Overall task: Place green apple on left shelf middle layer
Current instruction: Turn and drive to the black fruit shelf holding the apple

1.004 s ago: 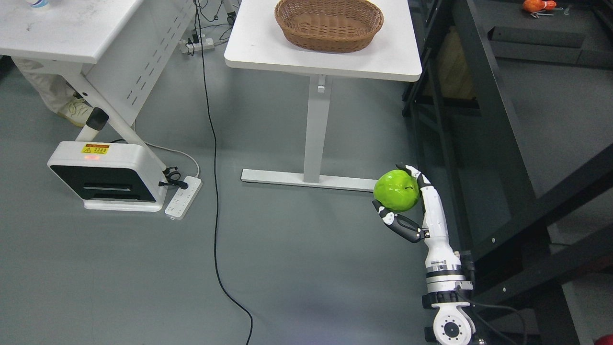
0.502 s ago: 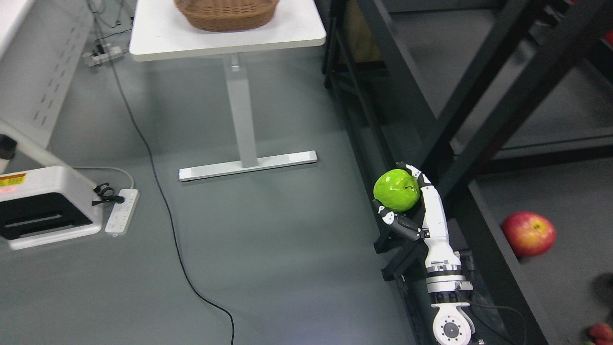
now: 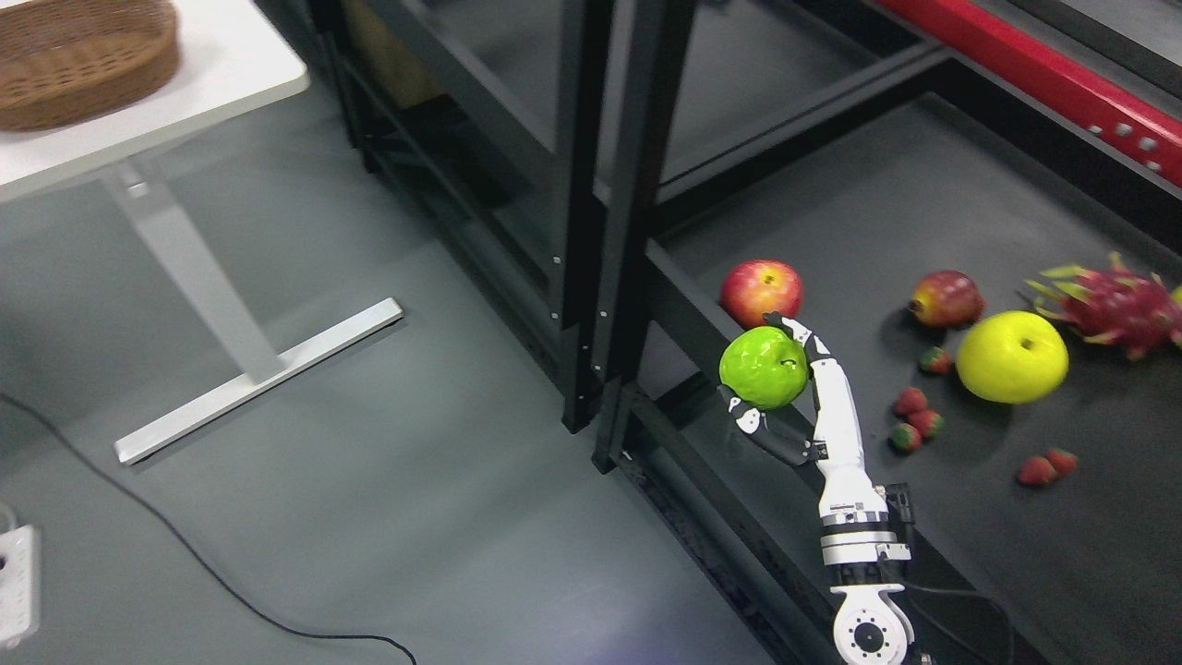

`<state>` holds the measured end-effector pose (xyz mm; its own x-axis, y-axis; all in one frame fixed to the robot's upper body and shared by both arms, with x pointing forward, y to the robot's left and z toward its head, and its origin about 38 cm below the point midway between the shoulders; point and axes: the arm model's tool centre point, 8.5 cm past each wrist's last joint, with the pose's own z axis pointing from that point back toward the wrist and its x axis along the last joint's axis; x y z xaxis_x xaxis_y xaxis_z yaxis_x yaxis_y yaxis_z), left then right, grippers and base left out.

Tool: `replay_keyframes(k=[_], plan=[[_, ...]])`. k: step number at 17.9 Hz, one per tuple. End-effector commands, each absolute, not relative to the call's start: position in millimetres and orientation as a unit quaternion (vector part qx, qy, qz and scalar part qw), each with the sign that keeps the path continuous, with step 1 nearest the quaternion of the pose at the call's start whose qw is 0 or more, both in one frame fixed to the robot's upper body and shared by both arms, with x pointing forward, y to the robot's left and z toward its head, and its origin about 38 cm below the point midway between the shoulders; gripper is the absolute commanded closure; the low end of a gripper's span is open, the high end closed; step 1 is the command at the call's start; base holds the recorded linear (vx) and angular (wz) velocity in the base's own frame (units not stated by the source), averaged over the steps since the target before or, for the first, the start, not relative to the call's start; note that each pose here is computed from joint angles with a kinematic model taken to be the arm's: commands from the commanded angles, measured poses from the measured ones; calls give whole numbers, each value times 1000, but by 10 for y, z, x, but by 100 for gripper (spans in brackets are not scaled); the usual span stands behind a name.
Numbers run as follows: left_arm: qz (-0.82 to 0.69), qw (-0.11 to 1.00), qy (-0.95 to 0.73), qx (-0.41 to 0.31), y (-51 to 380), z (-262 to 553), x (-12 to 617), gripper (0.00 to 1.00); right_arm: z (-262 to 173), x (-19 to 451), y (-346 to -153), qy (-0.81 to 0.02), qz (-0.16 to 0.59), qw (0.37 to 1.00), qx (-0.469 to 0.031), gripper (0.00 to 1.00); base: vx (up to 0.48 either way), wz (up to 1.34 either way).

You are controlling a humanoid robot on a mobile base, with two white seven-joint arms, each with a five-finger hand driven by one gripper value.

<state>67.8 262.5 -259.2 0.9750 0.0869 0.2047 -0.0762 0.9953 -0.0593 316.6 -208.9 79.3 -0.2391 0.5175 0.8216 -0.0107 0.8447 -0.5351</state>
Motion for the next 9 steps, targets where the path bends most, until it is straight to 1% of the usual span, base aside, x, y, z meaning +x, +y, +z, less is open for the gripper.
replay_keyframes(k=[1, 5, 9], plan=[[41, 993, -105, -17, 2738, -2582, 679, 0, 762, 3165, -2118, -751, 232, 595, -170, 100, -12, -1017], [39, 994, -105, -17, 2736, -2582, 679, 0, 762, 3164, -2113, -751, 232, 595, -169, 100, 43, -839], [41, 994, -104, -17, 2738, -2583, 677, 0, 759, 3165, -2115, -750, 232, 596, -170, 100, 98, -522]])
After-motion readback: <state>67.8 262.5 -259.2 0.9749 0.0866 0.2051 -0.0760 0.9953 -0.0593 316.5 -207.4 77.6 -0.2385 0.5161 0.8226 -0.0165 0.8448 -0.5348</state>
